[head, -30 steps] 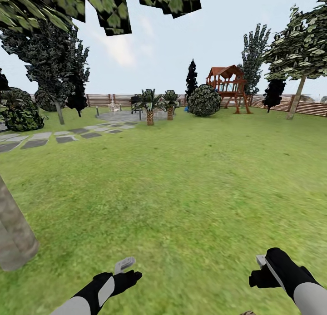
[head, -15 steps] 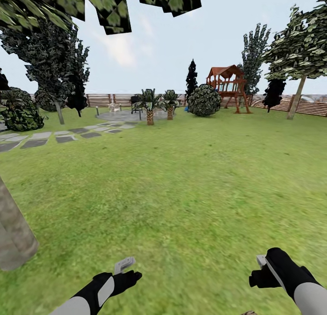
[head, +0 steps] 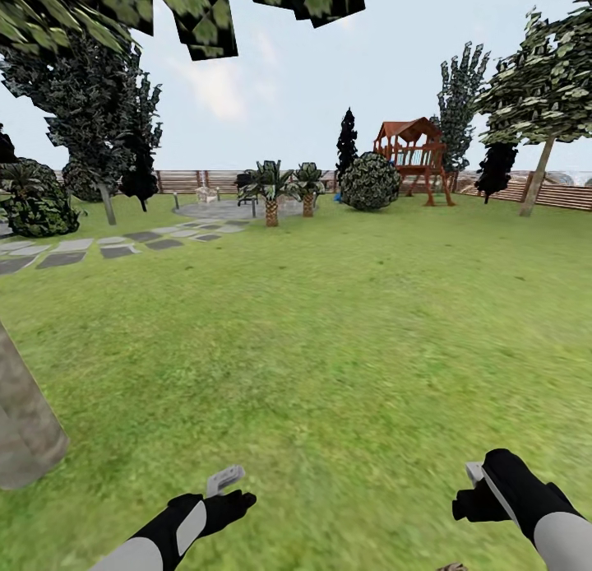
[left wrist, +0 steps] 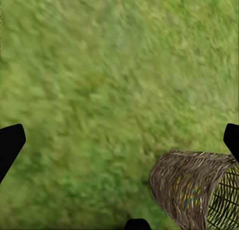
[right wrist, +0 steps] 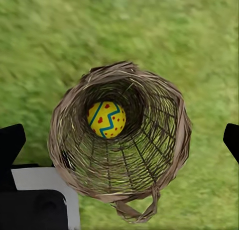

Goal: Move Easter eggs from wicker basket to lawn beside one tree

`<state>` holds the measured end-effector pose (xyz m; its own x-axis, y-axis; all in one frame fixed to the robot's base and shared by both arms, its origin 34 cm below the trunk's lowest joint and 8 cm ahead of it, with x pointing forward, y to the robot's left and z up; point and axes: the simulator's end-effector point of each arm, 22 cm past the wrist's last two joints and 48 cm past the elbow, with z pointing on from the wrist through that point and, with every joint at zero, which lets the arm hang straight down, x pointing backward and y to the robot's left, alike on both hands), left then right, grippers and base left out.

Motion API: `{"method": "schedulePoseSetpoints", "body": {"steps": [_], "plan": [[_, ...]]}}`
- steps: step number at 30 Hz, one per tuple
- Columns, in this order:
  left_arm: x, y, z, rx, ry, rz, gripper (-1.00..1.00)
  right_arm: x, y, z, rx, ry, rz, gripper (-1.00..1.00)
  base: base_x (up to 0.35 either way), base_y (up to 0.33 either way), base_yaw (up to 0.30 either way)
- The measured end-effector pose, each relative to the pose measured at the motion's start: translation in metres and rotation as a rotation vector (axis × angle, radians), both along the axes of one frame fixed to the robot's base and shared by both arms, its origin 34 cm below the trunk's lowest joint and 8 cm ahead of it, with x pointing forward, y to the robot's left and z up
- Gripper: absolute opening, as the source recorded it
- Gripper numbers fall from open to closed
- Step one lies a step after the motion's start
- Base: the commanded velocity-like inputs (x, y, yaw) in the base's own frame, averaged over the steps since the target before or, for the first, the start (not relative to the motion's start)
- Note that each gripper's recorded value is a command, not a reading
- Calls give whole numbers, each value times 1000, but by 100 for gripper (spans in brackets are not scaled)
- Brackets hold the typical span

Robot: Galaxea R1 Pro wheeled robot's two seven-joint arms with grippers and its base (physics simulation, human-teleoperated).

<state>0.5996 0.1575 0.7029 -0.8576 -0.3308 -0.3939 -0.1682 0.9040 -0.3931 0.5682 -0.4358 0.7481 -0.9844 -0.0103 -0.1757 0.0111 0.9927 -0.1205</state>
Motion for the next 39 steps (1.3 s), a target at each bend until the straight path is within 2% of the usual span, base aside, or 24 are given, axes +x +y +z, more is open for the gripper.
{"method": "schedulePoseSetpoints", "body": {"steps": [13,15,22,26,31,36,39], "plan": [[11,7,-10,9,-18,0,100,2,0,-16,0,0,1,100,0,0,0],[27,12,0,16,-59,8,100,3,1,-19,-1,0,2,100,0,0,0],[100,39,68,50,-273,48,100,5,9,-30,1,1,15,100,0,0,0],[107,41,77,44,-267,41,100,6,10,-36,5,0,13,100,0,0,0],[127,64,102,71,-335,59,100,6,10,-43,6,0,12,100,0,0,0],[127,69,96,78,-328,57,100,6,6,-49,5,-2,6,100,0,0,0],[118,66,77,74,-291,50,100,6,5,-53,5,-2,5,100,0,0,0]]}}
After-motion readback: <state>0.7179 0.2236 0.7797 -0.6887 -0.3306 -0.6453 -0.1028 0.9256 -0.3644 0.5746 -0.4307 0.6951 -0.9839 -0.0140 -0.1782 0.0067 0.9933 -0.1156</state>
